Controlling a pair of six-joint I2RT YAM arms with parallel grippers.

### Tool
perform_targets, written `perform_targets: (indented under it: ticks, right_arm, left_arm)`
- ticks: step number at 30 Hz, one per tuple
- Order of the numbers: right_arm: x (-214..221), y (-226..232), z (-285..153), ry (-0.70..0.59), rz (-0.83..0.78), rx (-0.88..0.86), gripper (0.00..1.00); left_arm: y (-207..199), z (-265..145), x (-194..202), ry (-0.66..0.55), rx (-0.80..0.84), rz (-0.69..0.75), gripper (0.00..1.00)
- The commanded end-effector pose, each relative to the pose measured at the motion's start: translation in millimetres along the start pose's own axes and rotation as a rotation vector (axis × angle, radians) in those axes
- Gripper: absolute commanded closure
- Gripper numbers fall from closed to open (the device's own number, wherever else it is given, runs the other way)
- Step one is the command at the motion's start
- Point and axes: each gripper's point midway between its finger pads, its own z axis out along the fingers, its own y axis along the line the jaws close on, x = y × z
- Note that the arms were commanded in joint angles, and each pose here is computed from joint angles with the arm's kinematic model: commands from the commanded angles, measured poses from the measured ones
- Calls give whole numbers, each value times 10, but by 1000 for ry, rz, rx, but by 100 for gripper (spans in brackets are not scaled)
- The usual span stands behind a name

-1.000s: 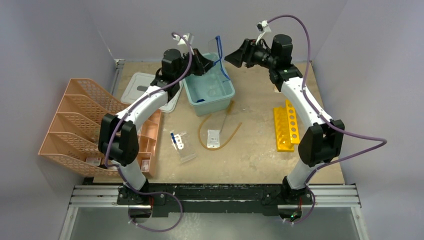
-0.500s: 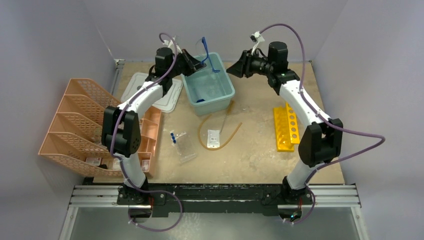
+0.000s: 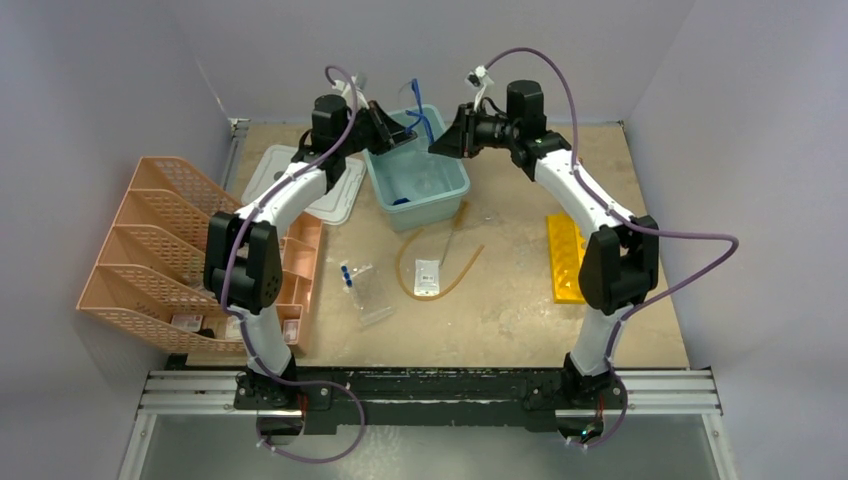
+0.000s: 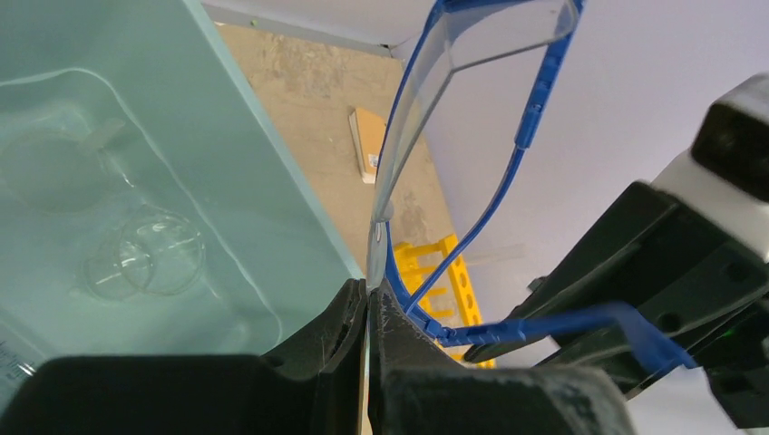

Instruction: Organize the chemistry lab equipment

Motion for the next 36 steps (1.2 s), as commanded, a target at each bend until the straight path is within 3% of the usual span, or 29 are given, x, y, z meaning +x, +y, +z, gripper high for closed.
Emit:
perform_targets:
  ticks: [1, 11, 21, 26, 30, 36]
  right_arm:
    - [-413, 159, -54, -98, 8, -16, 75]
    - [-327, -122, 58, -73, 161, 85, 71]
    - [-369, -291, 84, -81, 201, 169, 67]
    - [-399, -158, 8, -93, 177, 141, 59]
    - [-487, -84, -103, -131, 147, 165, 51]
    - [-496, -144, -263, -163, 123, 260, 49]
  left_arm:
    - [-158, -109, 3, 15, 50, 121, 100]
    - [-89, -111, 65, 33, 28, 90, 100]
    - [-132, -154, 150, 54, 53, 54, 100]
    - [124, -142, 144, 45, -76, 41, 100]
    - [483, -148, 132, 47, -270, 22, 100]
    - [819, -131, 103, 47, -438, 3, 100]
